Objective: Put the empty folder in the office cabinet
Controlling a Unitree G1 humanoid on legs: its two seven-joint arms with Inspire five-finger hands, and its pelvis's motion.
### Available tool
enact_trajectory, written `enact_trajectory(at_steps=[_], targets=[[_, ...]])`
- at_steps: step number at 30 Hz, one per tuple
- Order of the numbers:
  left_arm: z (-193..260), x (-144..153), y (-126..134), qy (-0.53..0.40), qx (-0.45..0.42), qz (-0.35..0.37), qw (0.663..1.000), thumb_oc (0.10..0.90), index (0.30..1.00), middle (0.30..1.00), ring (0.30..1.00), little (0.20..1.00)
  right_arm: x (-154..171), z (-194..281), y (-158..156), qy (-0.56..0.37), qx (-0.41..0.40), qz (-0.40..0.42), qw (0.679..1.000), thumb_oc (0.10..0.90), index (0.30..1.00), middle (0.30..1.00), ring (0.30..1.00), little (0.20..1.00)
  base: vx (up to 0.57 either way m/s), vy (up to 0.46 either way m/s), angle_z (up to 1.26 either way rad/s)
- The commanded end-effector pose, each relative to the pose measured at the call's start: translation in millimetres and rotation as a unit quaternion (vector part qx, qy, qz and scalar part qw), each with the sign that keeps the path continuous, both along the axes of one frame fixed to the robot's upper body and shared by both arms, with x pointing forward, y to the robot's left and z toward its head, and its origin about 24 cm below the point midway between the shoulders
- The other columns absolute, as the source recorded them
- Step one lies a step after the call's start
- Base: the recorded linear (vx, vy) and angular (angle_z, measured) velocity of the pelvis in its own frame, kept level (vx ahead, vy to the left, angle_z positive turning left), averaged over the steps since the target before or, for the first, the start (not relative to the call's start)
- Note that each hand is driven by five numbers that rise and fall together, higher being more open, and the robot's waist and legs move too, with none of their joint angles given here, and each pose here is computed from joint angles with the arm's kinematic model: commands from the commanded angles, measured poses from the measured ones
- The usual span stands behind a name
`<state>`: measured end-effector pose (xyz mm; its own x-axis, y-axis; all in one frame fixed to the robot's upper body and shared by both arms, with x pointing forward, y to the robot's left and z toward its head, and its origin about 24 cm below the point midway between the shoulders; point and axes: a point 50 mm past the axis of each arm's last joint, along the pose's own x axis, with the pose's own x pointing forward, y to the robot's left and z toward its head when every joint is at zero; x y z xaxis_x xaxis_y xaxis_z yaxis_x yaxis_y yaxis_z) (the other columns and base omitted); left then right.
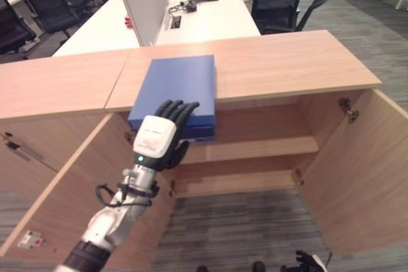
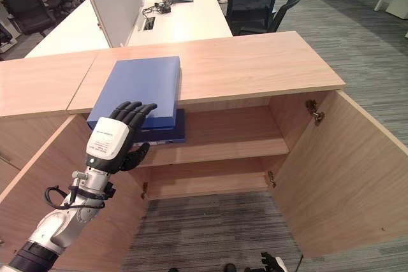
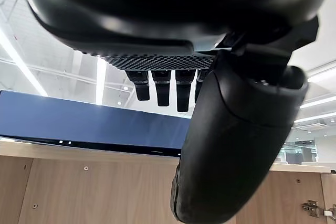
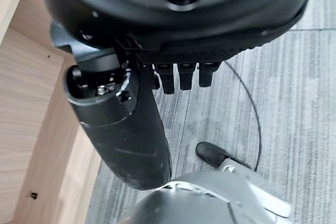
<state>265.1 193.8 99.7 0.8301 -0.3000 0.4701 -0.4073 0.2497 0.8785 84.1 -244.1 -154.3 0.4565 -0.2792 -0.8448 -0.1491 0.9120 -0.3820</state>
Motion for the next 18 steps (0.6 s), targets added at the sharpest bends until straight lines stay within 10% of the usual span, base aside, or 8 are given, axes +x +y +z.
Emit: enact_trajectory(at_steps=[1, 18], targets=[[63, 28, -4, -0.14, 0.006, -0.003, 0.99, 0.8, 0.9, 0.9, 0.9, 0.9, 1, 1, -1, 0.0, -0.007, 0.015, 1.0, 0.8, 0.9, 0.9, 0.9, 0.9, 0.0, -0.001, -0.07], [74, 44, 12, -0.162, 0.058, 0.056, 0.983, 0.8, 0.9, 0.9, 0.9, 0.9, 0, -1, 2, 0.008, -0.001, 0.014, 1.0, 0.8, 0.9, 0.9, 0.9, 0.9, 0.0, 0.002, -0.02]])
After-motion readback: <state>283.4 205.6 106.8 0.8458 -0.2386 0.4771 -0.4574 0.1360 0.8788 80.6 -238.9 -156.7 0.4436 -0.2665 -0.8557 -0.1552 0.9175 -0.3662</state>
